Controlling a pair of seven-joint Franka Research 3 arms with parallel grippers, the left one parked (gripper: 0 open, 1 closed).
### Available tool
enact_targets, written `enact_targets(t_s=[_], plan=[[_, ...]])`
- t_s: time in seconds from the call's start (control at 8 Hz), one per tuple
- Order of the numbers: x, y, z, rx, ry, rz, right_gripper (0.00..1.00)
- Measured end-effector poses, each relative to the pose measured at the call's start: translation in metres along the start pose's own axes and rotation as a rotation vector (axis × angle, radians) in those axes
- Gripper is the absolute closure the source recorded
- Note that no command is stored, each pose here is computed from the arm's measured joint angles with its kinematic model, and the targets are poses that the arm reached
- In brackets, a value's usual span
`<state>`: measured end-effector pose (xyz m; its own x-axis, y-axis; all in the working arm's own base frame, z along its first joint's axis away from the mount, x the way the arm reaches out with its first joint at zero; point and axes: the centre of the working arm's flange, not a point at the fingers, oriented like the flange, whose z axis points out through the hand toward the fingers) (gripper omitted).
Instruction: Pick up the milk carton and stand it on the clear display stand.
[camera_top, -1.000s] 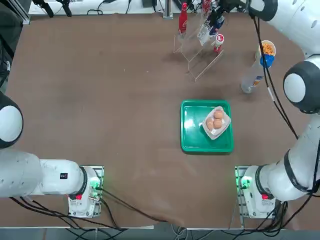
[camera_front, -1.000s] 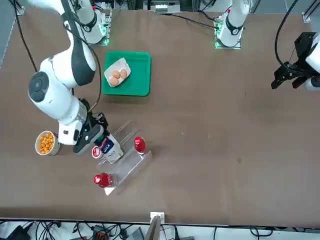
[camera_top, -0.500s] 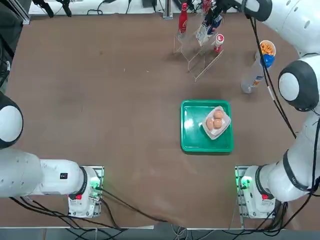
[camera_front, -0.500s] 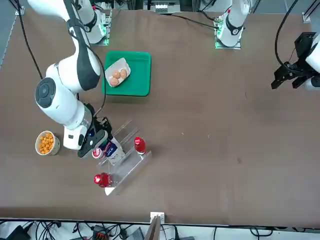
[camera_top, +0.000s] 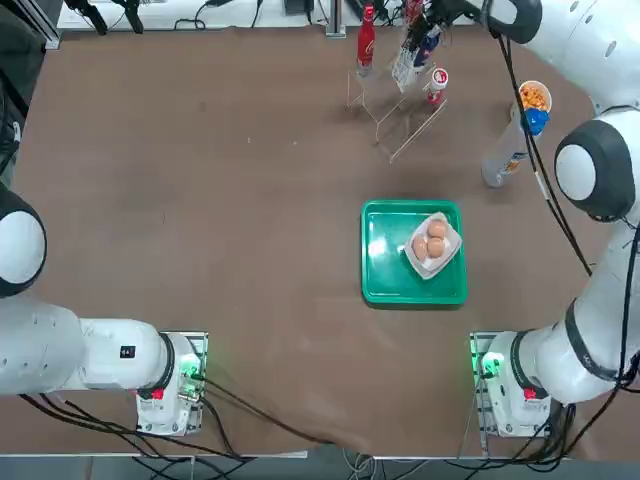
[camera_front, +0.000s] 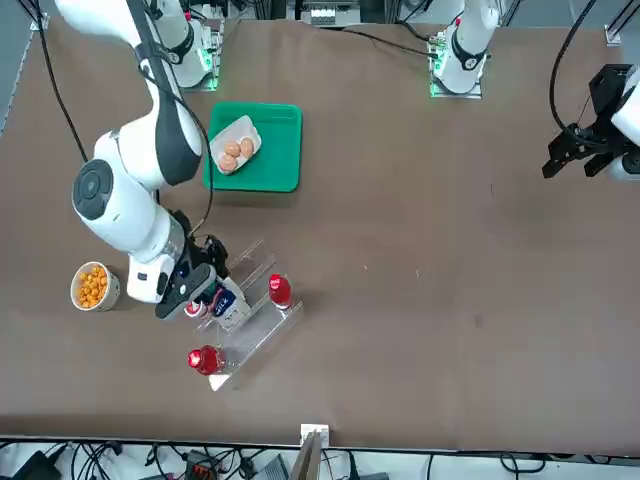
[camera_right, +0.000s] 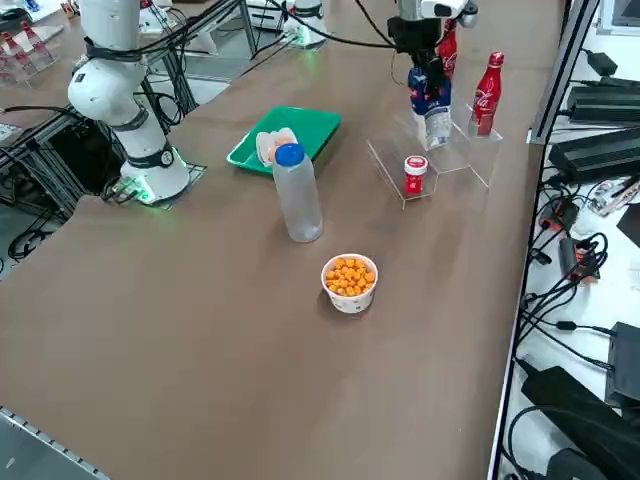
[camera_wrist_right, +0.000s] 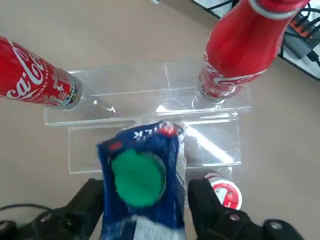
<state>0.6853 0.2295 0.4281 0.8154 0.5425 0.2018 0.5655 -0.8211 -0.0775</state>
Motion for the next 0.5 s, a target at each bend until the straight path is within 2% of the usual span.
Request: enact_targets(t_s=[0.5], plan=[[0.013,-0.005,-0.024,-0.012,0.049,0.07,0.0]])
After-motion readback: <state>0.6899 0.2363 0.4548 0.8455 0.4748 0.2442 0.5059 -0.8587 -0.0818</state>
